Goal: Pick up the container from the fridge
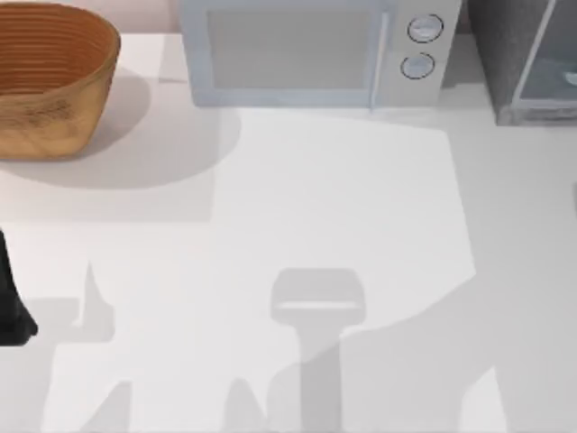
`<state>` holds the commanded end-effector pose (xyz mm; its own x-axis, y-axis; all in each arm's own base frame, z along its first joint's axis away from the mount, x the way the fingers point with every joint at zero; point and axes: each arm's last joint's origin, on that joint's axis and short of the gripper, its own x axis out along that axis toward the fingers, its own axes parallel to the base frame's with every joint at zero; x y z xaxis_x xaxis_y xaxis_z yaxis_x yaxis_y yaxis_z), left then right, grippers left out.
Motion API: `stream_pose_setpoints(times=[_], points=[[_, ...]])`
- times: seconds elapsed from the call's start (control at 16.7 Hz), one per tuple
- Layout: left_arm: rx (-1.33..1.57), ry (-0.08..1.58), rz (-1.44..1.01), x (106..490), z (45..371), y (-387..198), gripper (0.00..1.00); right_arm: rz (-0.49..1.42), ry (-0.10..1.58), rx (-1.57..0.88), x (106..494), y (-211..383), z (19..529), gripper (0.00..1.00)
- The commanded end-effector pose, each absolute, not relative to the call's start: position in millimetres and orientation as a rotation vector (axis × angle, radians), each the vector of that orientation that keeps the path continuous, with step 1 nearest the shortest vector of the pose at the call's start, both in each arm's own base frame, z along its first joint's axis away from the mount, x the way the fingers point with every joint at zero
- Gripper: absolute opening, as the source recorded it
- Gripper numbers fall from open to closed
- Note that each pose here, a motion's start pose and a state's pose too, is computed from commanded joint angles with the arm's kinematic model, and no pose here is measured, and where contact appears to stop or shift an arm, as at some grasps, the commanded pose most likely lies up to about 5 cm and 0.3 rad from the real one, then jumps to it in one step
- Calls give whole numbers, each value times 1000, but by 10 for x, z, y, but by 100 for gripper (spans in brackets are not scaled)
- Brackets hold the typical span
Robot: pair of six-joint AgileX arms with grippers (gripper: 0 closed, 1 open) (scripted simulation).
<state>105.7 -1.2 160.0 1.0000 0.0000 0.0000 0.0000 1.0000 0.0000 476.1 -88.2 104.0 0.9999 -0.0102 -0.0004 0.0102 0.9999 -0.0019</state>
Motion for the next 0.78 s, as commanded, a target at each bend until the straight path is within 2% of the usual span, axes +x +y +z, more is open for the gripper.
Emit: stream_pose_setpoints(times=[0.48, 0.78], points=[[0, 0, 0, 1057, 1600, -12, 100, -13, -1, -1, 4757, -896, 1061, 0], [0, 0, 0, 1057, 1600, -12, 100, -14, 1, 0, 4761, -898, 1370, 0]])
